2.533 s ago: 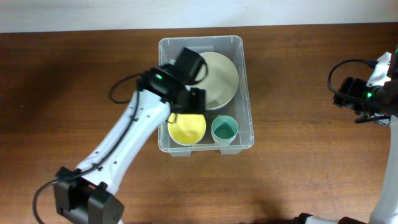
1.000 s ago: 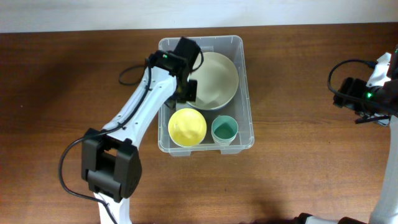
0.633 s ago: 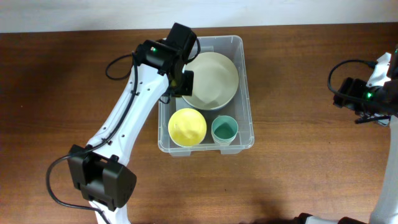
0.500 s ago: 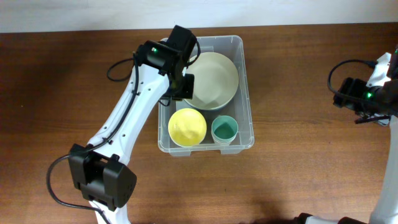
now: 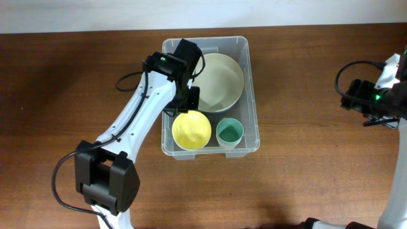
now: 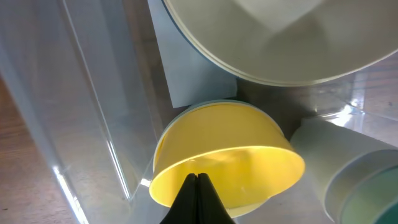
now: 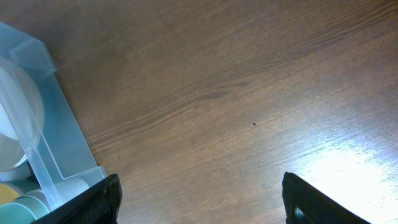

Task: Pack container

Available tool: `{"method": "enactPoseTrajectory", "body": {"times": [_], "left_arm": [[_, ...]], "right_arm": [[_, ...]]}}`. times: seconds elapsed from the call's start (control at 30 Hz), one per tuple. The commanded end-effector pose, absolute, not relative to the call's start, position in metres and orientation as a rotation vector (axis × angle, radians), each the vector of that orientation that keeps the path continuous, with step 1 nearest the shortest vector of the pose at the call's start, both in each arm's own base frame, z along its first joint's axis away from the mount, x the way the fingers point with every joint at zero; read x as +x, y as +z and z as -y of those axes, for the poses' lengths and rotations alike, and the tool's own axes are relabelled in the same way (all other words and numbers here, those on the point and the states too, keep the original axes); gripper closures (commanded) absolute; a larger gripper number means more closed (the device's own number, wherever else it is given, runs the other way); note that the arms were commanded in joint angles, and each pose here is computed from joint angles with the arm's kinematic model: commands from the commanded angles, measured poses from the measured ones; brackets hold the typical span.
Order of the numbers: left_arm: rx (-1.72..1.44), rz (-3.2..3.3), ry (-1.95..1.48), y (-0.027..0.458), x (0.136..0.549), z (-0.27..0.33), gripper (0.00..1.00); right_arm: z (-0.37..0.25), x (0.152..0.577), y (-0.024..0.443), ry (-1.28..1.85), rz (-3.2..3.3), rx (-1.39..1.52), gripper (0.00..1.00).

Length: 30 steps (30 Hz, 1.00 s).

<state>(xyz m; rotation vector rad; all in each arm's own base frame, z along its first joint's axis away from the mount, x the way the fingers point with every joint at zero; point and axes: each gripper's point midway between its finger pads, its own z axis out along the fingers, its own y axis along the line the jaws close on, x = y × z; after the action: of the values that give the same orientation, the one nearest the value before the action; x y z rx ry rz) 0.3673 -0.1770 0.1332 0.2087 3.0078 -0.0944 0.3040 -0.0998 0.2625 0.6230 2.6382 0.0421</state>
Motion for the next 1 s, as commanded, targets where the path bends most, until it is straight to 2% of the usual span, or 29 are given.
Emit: {"method": "enactPoseTrajectory", "body": {"times": [0.0, 0.33, 0.7, 0.83, 0.97], "left_arm": [[0.213, -3.017, -0.107, 0.127, 0.364, 0.178, 0.99], [0.212, -3.004, -0.113, 0.113, 0.372, 0.182, 0.99], [0.215, -3.061, -0.075, 0.078, 0.378, 0.183, 0.99], [0.214, -3.024, -0.084, 0.091, 0.385, 0.185, 0.99], [0.199, -2.927, -0.063, 0.136, 0.397, 0.182, 0.99]], "right_arm": [[0.103, 0.303, 0.26, 0.027, -2.645, 0.624, 0.22], [0.103, 0.303, 0.26, 0.027, -2.646, 0.623, 0.22], [0.103, 0.303, 0.26, 0.026, -2.647, 0.62, 0.22], [0.103, 0.303, 0.26, 0.026, -2.647, 0.62, 0.22], [0.103, 0.303, 0.26, 0.026, -2.647, 0.619, 0.22]]}}
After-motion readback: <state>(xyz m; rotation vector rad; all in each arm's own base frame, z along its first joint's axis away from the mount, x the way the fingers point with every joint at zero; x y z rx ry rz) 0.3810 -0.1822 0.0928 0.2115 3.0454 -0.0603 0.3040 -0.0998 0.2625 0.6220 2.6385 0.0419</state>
